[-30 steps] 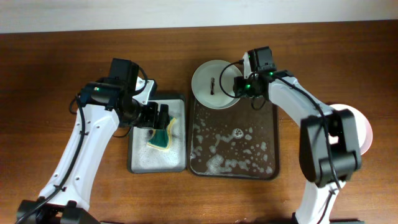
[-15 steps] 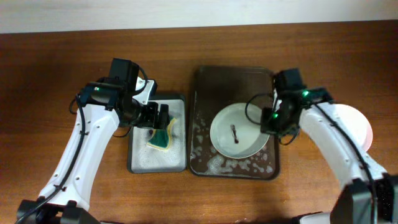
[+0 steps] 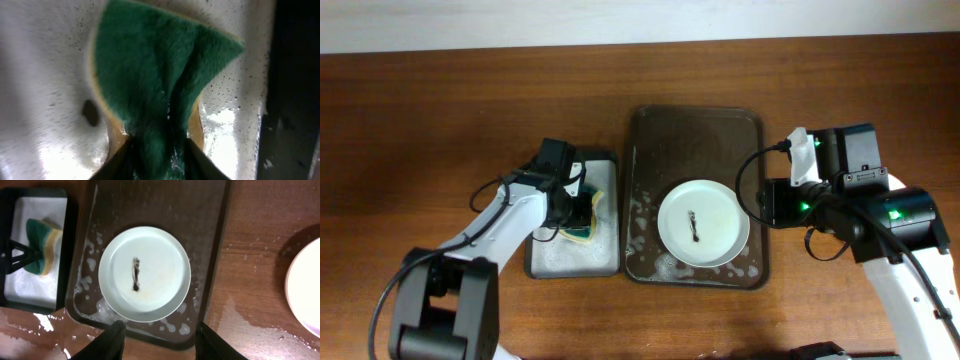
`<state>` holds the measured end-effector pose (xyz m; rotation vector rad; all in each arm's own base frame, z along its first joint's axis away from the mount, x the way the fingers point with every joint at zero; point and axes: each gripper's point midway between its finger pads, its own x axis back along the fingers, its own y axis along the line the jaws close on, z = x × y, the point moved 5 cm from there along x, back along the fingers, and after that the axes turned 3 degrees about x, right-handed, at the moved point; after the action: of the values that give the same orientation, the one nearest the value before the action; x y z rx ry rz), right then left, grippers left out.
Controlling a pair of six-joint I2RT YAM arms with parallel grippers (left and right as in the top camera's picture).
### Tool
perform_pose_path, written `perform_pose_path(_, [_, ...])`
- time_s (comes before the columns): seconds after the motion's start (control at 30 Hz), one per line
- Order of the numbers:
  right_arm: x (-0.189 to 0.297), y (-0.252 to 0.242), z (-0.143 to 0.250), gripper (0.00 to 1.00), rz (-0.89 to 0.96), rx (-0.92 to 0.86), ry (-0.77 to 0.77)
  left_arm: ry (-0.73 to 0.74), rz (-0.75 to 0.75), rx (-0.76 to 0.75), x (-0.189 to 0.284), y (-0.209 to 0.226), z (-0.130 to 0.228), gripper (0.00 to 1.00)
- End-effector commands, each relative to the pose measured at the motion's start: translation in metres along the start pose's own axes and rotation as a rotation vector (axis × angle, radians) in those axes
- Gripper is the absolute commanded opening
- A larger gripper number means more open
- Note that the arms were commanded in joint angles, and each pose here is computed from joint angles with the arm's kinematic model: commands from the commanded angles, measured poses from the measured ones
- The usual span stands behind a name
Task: Clean dirty plates on tray and stack at the side
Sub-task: 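Grasp the sponge with the left gripper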
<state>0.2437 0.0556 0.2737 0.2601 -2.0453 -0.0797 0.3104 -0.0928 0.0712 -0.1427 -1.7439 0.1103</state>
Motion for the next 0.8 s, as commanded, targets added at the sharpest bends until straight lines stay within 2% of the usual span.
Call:
perform_pose_path(0.0, [-0.002,0.002,0.000,0.46,-0.008,0.008,0.009,0.142,0.033,0.025,-0.032,-0.002,0.021,0.01])
perform_pose_path(0.1, [-0.002,0.001,0.001,0.46,-0.007,0.007,0.015,0.158,0.030,0.032,-0.017,-0.004,0.012,0.00])
perform_pose_path(0.13, [-0.002,0.001,0.002,0.46,-0.006,0.006,0.020,0.154,0.030,0.030,0.001,-0.009,-0.001,0.24])
perform_pose_path(0.2, [-0.002,0.001,0.002,0.46,-0.006,0.007,0.020,0.123,0.020,0.012,0.030,-0.016,-0.022,0.62])
perform_pose_path(0.23, [-0.002,0.001,0.002,0.46,-0.006,0.007,0.020,0.099,-0.011,0.004,0.032,-0.014,-0.027,0.68])
perform_pose_path(0.3, [-0.002,0.001,0.002,0.46,-0.006,0.007,0.020,0.093,-0.103,0.001,0.021,-0.002,-0.028,0.69])
perform_pose_path(0.33, [-0.002,0.001,0.002,0.46,-0.006,0.007,0.020,0.090,-0.100,0.002,0.003,0.001,-0.026,0.67])
perform_pose_path(0.4, [-0.002,0.001,0.002,0.46,-0.006,0.006,0.020,0.129,-0.061,0.009,-0.029,0.002,-0.013,0.54])
perform_pose_path(0.43, [-0.002,0.001,0.002,0.46,-0.006,0.006,0.020,0.148,-0.049,0.012,-0.038,0.002,-0.009,0.44])
perform_pose_path(0.47, [-0.002,0.001,0.003,0.45,-0.006,0.006,0.021,0.164,-0.052,0.014,-0.043,0.003,-0.007,0.00])
perform_pose_path(0.53, [-0.002,0.001,0.004,0.46,-0.005,0.005,0.030,0.136,-0.046,0.011,-0.020,-0.004,-0.027,0.00])
perform_pose_path(0.57, [-0.002,0.001,0.005,0.46,-0.005,0.005,0.032,0.128,-0.044,0.010,-0.002,-0.009,-0.038,0.15])
perform_pose_path(0.63, [-0.002,0.001,0.005,0.46,-0.004,0.005,0.034,0.142,-0.047,0.011,0.030,-0.016,-0.049,0.63])
perform_pose_path(0.67, [-0.002,0.001,0.005,0.46,-0.004,0.005,0.034,0.175,-0.044,0.014,0.035,-0.017,-0.044,0.69])
perform_pose_path(0.7, [-0.002,0.001,0.005,0.46,-0.004,0.005,0.034,0.207,-0.042,0.019,0.035,-0.017,-0.038,0.66])
perform_pose_path(0.77, [-0.002,0.000,0.005,0.46,0.001,0.005,0.034,0.270,-0.055,0.011,0.023,-0.016,-0.018,0.51])
